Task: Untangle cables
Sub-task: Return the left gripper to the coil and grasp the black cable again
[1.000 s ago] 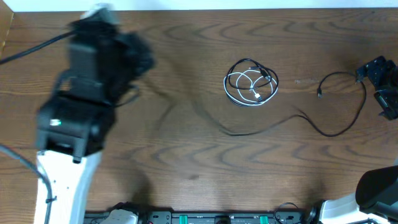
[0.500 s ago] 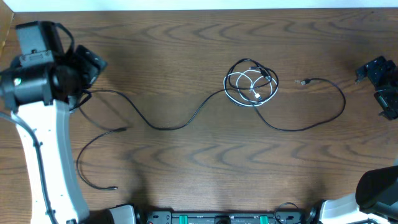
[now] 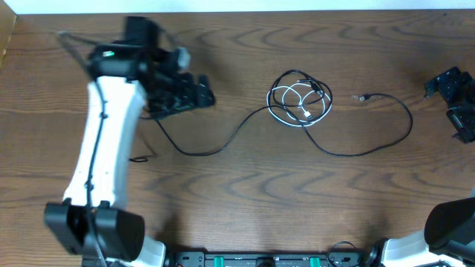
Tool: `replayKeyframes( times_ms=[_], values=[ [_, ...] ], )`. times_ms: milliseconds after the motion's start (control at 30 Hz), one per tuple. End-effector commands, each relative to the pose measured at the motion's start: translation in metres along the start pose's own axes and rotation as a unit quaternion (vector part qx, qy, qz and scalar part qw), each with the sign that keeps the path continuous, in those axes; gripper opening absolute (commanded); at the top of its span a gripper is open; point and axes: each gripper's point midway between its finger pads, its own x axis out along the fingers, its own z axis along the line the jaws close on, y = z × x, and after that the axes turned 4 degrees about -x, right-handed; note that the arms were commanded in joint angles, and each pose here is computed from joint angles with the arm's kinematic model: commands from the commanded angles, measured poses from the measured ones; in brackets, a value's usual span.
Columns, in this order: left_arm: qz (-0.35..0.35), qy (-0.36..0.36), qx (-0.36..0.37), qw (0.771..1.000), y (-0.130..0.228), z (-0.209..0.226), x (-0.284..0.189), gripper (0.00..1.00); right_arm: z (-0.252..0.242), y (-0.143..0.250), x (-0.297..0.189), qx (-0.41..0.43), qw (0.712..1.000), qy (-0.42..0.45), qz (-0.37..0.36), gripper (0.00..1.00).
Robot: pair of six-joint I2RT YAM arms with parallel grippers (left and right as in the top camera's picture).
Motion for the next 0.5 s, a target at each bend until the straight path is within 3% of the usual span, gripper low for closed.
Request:
replayKeyframes(
  times_ms=[0, 467],
  values=[
    [0.034, -0.087, 0.067, 0.993, 0.004, 0.010, 0.034, 0.97, -0.001, 0.000, 0.000, 0.005, 1.000, 0.002, -0.001, 0.99],
    [0.105, -0.092, 0.180, 0.974, 0.009, -0.034, 0.163, 0.97, -0.001, 0.000, 0.000, 0.005, 1.000, 0.002, -0.001, 0.99]
  ],
)
